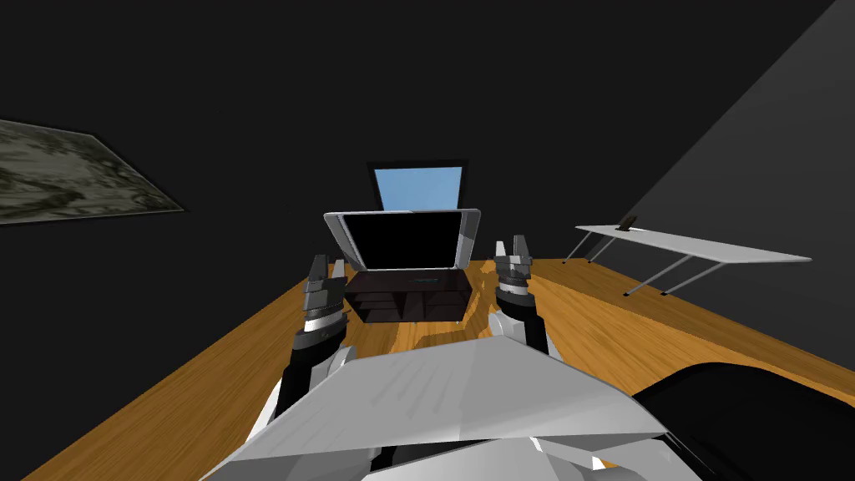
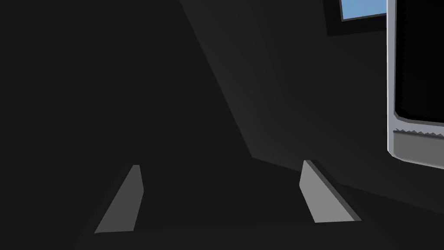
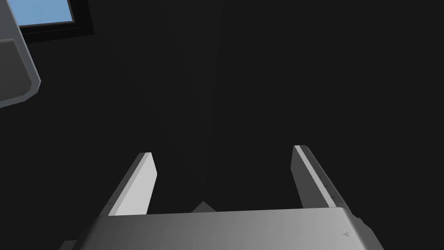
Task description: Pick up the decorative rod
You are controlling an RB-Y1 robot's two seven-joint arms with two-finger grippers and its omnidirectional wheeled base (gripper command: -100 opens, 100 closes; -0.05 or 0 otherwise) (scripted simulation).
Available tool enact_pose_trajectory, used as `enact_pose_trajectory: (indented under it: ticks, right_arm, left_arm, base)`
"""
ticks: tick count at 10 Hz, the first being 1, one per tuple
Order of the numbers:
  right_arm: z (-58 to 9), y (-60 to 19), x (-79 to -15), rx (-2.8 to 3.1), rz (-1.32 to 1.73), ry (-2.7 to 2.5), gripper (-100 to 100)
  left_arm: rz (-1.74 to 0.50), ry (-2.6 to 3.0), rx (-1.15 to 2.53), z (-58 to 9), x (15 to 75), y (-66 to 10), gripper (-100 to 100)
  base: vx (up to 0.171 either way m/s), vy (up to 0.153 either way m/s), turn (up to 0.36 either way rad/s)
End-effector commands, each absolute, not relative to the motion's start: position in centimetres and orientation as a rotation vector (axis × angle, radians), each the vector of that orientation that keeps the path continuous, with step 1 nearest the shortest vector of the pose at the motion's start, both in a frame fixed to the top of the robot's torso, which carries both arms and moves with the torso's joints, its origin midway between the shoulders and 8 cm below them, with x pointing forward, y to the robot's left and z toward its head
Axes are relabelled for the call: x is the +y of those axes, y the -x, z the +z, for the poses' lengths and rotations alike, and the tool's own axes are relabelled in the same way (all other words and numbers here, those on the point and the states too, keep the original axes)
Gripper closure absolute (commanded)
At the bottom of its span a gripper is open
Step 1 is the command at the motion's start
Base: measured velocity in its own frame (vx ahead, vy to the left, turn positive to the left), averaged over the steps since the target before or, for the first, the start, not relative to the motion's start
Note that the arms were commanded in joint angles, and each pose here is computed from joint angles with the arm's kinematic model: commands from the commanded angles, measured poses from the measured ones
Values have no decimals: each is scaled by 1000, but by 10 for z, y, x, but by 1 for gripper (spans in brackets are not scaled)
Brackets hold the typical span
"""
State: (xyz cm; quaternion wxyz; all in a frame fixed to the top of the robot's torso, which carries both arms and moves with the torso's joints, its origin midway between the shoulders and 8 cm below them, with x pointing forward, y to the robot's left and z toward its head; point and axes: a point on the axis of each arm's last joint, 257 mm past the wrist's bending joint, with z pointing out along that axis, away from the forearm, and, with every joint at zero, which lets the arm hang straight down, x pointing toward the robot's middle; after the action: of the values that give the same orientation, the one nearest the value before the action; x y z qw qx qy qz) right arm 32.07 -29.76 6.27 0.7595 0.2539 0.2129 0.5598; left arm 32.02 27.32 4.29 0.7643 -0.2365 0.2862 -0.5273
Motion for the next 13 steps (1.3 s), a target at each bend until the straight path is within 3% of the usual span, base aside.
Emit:
enact_pose_trajectory:
  ticks: [1, 13]
  right_arm:
    - [63, -321, -298, 464, 1219, -553, 0]
    - [63, -321, -298, 464, 1219, -553, 0]
  left_arm:
    - [-1193, 519, 650, 39, 268, -330, -100]
    - [-1547, 850, 784, -30, 241, -436, -100]
  base:
    - [0, 3, -28]
    - [8, 23, -86]
